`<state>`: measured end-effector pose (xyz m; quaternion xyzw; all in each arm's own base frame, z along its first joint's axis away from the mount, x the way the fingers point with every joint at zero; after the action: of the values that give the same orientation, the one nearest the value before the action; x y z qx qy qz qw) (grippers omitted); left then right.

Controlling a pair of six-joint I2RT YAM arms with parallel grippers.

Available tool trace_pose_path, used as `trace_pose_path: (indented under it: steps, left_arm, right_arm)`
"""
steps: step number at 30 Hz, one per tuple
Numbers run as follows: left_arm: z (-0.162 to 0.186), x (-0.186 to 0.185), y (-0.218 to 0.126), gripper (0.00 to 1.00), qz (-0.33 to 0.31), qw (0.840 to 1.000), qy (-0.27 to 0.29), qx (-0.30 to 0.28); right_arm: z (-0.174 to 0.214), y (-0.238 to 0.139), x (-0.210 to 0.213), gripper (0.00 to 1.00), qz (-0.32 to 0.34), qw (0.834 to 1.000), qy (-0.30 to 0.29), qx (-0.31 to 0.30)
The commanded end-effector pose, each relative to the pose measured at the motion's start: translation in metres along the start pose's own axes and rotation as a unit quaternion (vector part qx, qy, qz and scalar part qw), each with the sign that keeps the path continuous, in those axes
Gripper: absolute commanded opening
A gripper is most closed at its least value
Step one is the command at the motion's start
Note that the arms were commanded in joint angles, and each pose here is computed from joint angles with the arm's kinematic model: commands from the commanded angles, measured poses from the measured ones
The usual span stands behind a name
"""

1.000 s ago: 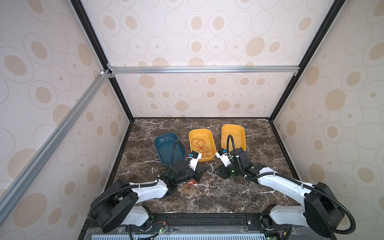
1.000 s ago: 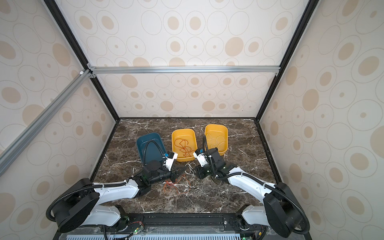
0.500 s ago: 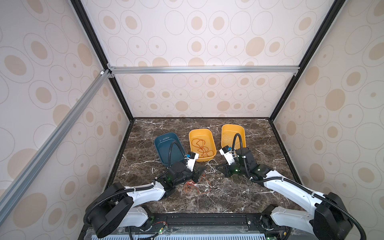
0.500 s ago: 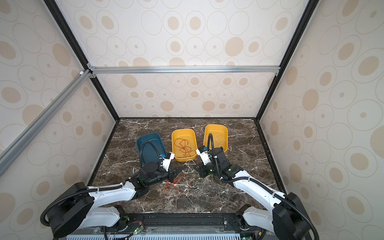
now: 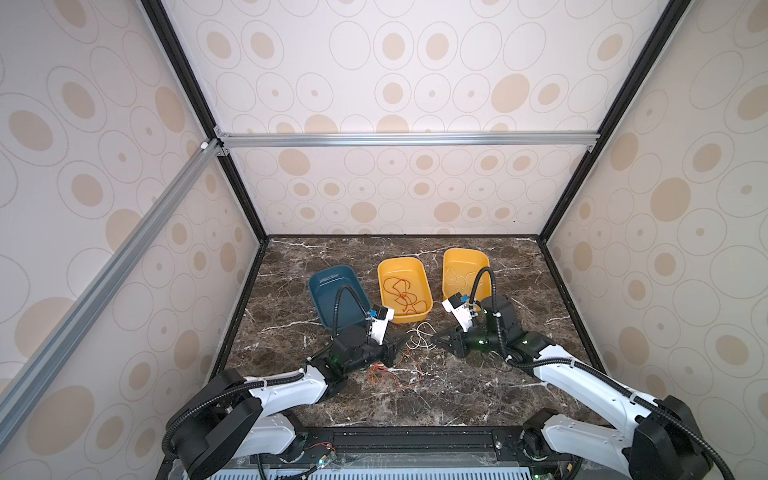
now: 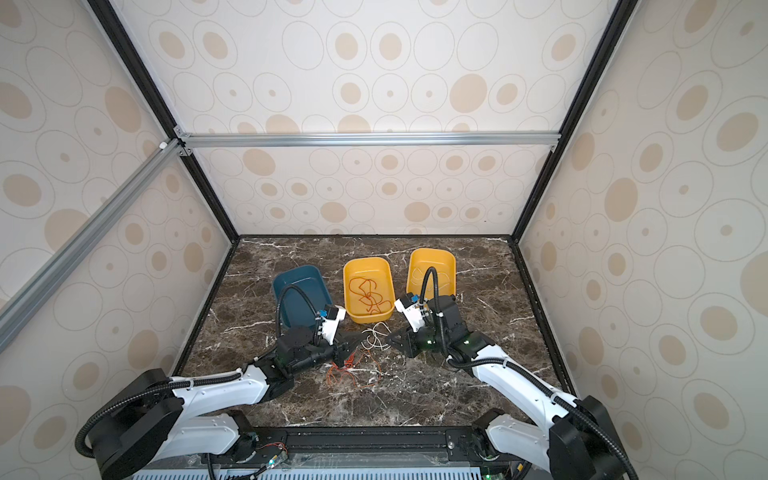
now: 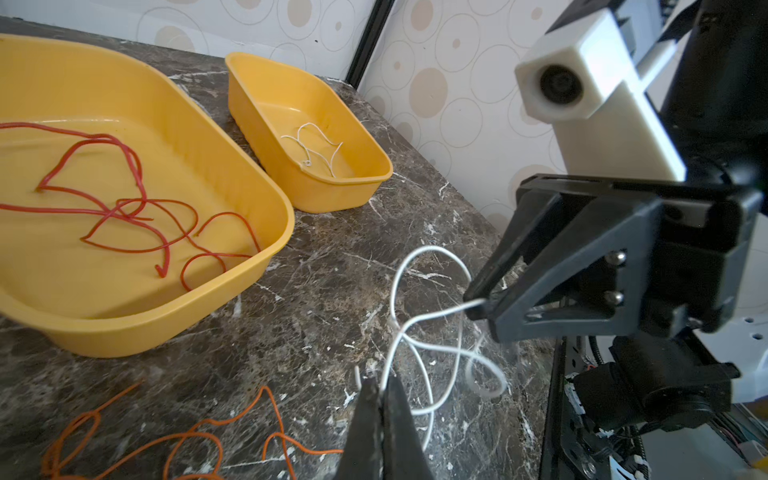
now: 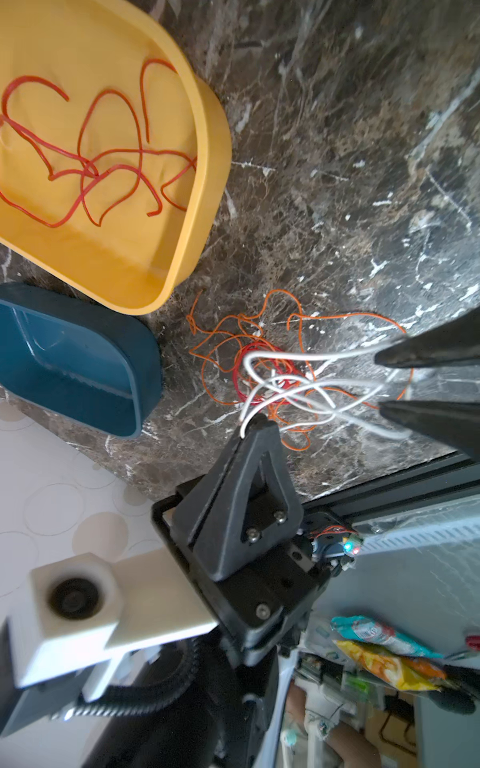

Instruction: Untangle the cables

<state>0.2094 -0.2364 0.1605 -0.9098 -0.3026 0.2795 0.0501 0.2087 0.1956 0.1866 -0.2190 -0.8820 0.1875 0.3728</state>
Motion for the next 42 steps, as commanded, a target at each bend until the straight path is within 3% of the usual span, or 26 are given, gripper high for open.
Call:
trace_pose_path:
  steps: [1, 5, 9, 15, 26, 28, 32, 34, 42]
  left_arm:
    - [-0.002, 0.004, -0.001, 0.00, -0.010, 1.000, 0.001, -0.006]
    - [-0.002, 0.004, 0.000, 0.00, -0.010, 1.000, -0.001, -0.005]
    - [-0.002, 0.004, 0.002, 0.00, -0.010, 1.000, -0.002, -0.005]
    - [-0.003, 0.004, 0.004, 0.00, -0.008, 1.000, -0.005, -0.006]
    - [-0.003, 0.002, 0.002, 0.00, 0.001, 1.000, -0.009, -0.010]
    - [-0.003, 0.002, 0.002, 0.00, 0.002, 1.000, -0.009, -0.011]
    - [-0.004, 0.002, 0.001, 0.00, -0.001, 1.000, -0.006, -0.012]
    - [-0.004, 0.005, 0.000, 0.00, -0.011, 1.000, -0.003, -0.011]
    - [0.000, 0.017, -0.006, 0.00, -0.048, 0.999, -0.003, -0.003]
  right_arm:
    - [-0.001, 0.000, 0.000, 0.33, -0.008, 1.000, 0.002, 0.007]
    - [-0.003, -0.005, 0.000, 0.38, 0.016, 1.000, -0.004, -0.003]
    - [-0.008, -0.004, 0.013, 0.37, -0.002, 1.000, -0.012, -0.011]
    - [-0.007, 0.019, 0.027, 0.33, -0.031, 0.999, 0.005, -0.002]
    - [0.006, 0.054, 0.007, 0.33, 0.006, 0.999, 0.018, 0.040]
    - [0.007, 0.058, 0.005, 0.29, 0.004, 0.999, 0.022, 0.045]
    - [0.008, 0.056, 0.001, 0.06, 0.025, 0.999, 0.022, 0.041]
    - [0.007, 0.048, -0.003, 0.00, 0.055, 0.998, 0.018, 0.035]
    - [0.000, 0.004, -0.006, 0.00, 0.103, 0.995, 0.012, 0.000]
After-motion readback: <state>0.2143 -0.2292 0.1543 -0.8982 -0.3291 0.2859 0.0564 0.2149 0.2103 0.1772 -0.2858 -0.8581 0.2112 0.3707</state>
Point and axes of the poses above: each gripper's point midway between its finger pads, its own y axis out along the fingers, its own x axis along the line the jaws close on, z = x × y, the point moved 6 cm from there along -y, back along the fingers
